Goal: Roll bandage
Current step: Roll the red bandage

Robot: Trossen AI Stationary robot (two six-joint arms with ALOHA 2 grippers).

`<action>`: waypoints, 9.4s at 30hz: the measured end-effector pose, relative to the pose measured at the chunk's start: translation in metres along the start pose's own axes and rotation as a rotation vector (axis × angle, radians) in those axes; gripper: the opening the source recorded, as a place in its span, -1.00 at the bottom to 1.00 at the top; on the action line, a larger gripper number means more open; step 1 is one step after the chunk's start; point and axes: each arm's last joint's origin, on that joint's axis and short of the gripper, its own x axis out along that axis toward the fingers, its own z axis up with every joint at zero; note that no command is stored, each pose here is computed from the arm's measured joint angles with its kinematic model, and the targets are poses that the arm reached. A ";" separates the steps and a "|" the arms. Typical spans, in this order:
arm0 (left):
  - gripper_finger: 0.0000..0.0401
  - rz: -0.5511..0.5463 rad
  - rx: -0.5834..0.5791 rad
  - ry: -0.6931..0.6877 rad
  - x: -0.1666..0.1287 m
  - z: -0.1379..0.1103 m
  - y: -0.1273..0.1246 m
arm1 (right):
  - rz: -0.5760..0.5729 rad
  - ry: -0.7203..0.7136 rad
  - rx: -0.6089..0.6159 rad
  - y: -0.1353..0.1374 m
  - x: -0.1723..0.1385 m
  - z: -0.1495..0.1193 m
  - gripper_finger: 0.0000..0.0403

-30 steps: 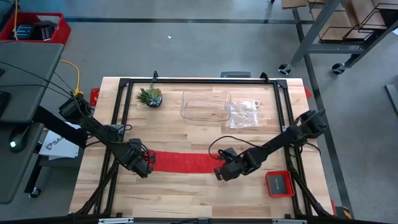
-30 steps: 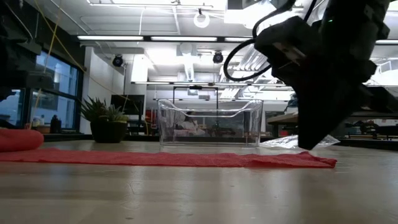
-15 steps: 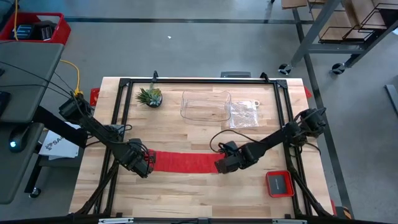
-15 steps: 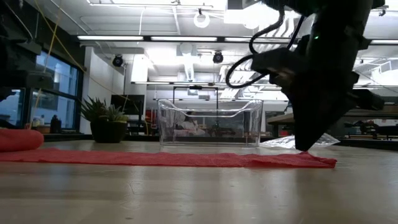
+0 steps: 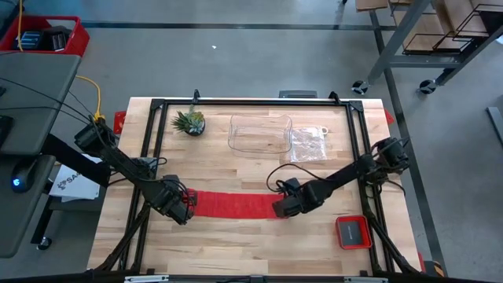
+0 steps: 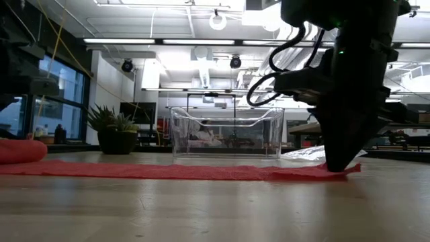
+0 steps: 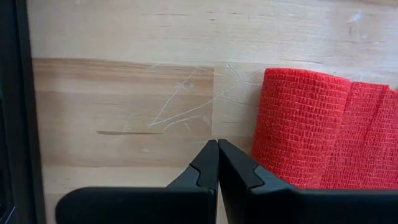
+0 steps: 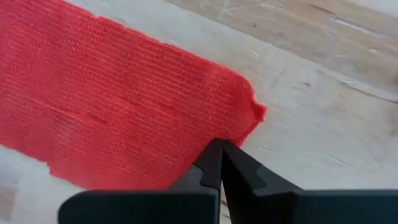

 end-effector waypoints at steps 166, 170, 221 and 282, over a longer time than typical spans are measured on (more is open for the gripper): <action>-1.00 -0.497 0.101 0.078 0.021 -0.013 -0.120 | 0.064 0.047 0.024 0.004 -0.025 -0.049 -1.00; -1.00 -0.505 0.124 0.058 0.021 -0.011 -0.122 | 0.038 0.042 0.014 0.003 -0.021 -0.049 -1.00; -1.00 -0.544 0.348 -0.052 -0.020 -0.012 -0.106 | 0.153 0.003 0.023 0.009 -0.031 -0.057 -1.00; -1.00 -0.886 0.291 0.091 -0.012 0.012 -0.184 | -0.030 0.000 0.143 -0.025 -0.054 -0.091 -1.00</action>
